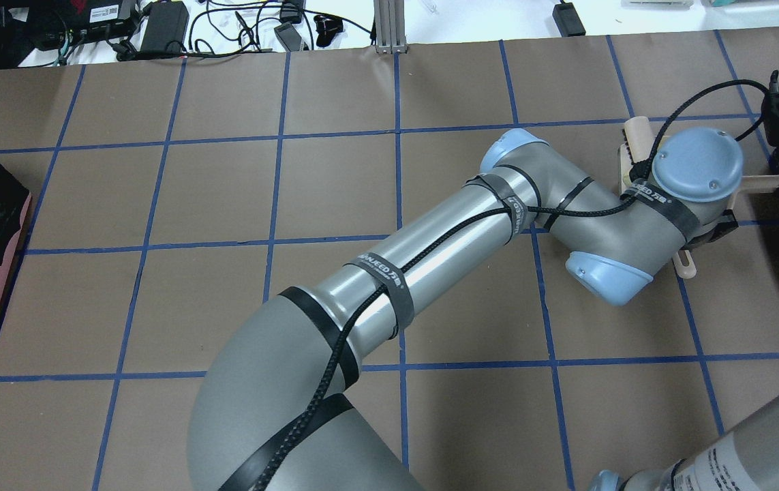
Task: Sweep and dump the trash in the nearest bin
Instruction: 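Sweep the sponge and trash into the dustpan with the left gripper's brush, then lift the dustpan over the black bag with the right gripper while the left draws back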
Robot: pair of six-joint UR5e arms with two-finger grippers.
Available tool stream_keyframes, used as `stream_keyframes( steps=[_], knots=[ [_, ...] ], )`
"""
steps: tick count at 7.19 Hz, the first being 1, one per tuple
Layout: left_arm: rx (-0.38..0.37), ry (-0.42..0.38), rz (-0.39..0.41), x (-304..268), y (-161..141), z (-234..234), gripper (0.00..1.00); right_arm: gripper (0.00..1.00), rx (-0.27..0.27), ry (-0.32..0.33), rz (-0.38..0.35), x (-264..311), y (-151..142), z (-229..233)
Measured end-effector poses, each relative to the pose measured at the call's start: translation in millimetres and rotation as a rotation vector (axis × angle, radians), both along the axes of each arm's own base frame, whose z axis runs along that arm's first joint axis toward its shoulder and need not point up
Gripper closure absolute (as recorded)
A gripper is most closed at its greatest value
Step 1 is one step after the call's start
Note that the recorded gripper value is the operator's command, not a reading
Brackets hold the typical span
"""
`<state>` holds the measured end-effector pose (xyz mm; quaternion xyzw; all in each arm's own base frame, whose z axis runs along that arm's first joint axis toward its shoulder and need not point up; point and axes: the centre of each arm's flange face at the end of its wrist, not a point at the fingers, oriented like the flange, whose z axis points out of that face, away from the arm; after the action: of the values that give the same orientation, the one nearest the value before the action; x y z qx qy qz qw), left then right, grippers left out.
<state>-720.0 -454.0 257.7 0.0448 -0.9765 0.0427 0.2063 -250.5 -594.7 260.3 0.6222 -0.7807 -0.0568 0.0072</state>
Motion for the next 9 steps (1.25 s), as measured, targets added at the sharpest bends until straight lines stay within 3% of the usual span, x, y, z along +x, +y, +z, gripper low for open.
stream_keyframes(
  steps=[3, 6, 9],
  knots=[
    [0.002, -0.063, -0.040, 42.5, -22.7, 5.3, 1.00, 0.85, -0.027, -0.094, -0.011, 0.8, 0.4, 3.8],
    [0.043, -0.161, -0.079, 112.3, -75.4, 28.5, 1.00, 0.85, -0.054, -0.197, -0.029, -11.6, 10.4, 6.8],
    [0.119, -0.249, -0.062, 214.5, -116.7, 39.7, 1.00, 0.89, -0.138, -0.314, -0.052, -19.5, 11.4, 17.0]
  ],
)
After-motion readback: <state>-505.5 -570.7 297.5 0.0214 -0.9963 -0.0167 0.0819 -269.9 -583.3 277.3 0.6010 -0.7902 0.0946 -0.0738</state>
